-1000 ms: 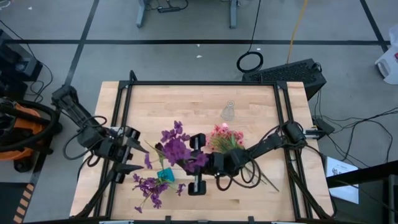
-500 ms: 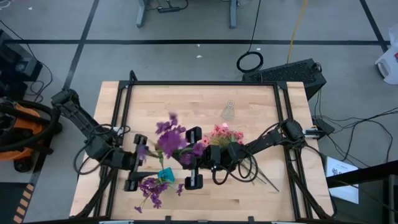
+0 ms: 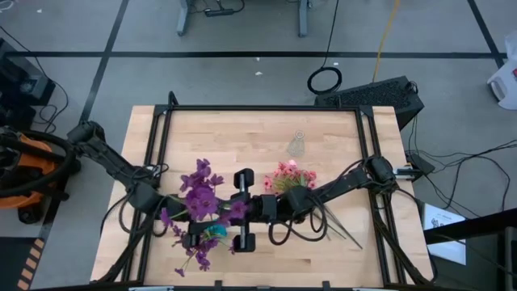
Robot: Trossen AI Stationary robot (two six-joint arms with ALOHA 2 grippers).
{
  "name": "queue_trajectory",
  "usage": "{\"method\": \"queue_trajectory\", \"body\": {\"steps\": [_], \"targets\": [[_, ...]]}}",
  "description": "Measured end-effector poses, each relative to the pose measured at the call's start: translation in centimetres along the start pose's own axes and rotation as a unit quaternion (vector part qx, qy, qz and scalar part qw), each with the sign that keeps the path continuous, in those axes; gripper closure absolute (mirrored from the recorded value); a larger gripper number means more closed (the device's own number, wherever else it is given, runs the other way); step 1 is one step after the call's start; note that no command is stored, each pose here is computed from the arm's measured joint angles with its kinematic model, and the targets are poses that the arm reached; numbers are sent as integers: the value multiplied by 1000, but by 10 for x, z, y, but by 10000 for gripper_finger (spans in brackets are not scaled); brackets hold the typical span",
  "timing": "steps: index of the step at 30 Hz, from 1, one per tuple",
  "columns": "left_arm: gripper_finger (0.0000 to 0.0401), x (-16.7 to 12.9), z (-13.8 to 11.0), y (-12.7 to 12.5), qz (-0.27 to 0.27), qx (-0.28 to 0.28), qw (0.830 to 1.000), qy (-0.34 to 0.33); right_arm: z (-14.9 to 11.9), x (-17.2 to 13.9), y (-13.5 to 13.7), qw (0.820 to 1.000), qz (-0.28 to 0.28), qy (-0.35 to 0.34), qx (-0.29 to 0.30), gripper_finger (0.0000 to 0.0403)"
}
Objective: Sort flowers into vase by color
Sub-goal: Put the violet flower into the blue vase
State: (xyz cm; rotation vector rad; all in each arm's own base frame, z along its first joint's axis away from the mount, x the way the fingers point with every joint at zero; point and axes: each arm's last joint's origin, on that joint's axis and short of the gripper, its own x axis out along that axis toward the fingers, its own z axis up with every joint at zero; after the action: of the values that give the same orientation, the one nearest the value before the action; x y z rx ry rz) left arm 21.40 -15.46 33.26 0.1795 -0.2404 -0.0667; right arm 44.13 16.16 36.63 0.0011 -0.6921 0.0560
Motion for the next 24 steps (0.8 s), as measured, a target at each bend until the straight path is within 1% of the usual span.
{"method": "queue_trajectory", "body": {"steps": [4, 8, 12, 17, 24], "targets": [[171, 5, -5, 4, 10, -3, 1000, 11, -1, 0, -1, 1000, -1, 2, -2, 397], [176, 8, -13, 7, 5, 2, 999, 39, -2, 0, 0, 1000, 0, 10, 3, 396], [207, 9, -15, 8, 4, 1, 999, 46, -6, 0, 1, 1000, 4, 30, 2, 396], [251, 9, -16, 8, 4, 1, 999, 49, -7, -1, 2, 999, 6, 33, 3, 396], [294, 9, -16, 9, 3, -1, 999, 50, -6, -1, 3, 999, 9, 33, 2, 396]]}}
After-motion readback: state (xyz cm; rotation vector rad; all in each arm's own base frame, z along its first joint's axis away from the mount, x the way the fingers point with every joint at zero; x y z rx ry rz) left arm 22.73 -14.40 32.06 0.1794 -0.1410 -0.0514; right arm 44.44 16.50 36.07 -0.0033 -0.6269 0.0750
